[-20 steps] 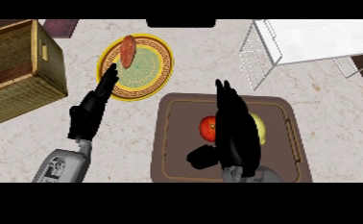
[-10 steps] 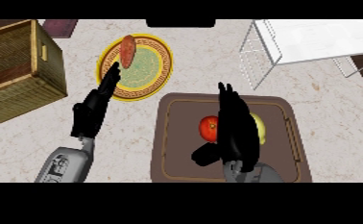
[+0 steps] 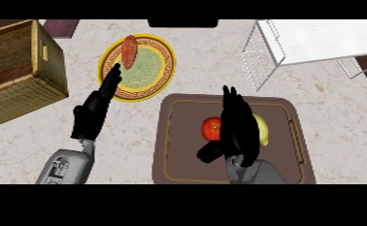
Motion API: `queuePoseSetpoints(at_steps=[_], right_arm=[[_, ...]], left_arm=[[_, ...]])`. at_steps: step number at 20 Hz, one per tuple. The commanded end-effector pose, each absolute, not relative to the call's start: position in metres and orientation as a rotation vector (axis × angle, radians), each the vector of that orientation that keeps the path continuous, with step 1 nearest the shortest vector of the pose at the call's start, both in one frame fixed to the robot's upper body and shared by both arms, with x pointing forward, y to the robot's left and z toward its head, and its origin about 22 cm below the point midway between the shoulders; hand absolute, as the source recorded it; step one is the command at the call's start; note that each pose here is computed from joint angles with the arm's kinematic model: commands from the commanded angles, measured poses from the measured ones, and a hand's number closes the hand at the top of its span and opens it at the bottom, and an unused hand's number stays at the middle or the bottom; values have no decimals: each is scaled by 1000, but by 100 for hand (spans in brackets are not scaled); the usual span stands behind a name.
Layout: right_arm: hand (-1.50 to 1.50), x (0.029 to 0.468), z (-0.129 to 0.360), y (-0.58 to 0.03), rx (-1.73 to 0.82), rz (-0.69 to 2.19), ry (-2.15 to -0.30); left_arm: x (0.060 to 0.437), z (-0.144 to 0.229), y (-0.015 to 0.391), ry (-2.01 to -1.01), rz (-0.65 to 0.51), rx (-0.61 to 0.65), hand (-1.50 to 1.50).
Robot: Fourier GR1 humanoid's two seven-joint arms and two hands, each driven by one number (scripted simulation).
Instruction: Pick the tomato from the tray and place it in the tiered shelf
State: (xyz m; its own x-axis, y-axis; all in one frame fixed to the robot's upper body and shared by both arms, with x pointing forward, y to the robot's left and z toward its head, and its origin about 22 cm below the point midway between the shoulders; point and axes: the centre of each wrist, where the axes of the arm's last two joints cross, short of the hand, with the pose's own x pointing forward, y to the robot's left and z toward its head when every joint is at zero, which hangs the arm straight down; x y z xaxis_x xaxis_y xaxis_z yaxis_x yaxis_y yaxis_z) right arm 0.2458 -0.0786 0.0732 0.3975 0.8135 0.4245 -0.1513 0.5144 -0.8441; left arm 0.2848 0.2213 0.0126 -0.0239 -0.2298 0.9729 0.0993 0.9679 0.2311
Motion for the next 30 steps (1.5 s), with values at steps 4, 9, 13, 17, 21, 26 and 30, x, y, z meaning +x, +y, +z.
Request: queuePoseSetpoints(at_steps=[4, 9, 13, 17, 21, 26, 30], right_arm=[[-150, 251, 59, -72, -832, 629, -850], [-150, 244, 52, -75, -815, 647, -852], [-150, 252, 51, -66, -802, 671, -829], [150, 256, 36, -67, -800, 748, -809], [150, 234, 24, -69, -856, 799, -861], [150, 246, 57, -74, -873, 753, -904], [150, 226, 38, -73, -802, 851, -1035]], left_arm=[[283, 9, 220, -1563, -266, 95, 0], [291, 27, 231, -1575, -246, 116, 0], [288, 10, 223, -1572, -261, 107, 0], [290, 28, 231, -1580, -259, 99, 0], [287, 13, 227, -1556, -257, 104, 0], [279, 26, 233, -1571, -252, 122, 0], [264, 17, 217, -1563, -266, 111, 0]])
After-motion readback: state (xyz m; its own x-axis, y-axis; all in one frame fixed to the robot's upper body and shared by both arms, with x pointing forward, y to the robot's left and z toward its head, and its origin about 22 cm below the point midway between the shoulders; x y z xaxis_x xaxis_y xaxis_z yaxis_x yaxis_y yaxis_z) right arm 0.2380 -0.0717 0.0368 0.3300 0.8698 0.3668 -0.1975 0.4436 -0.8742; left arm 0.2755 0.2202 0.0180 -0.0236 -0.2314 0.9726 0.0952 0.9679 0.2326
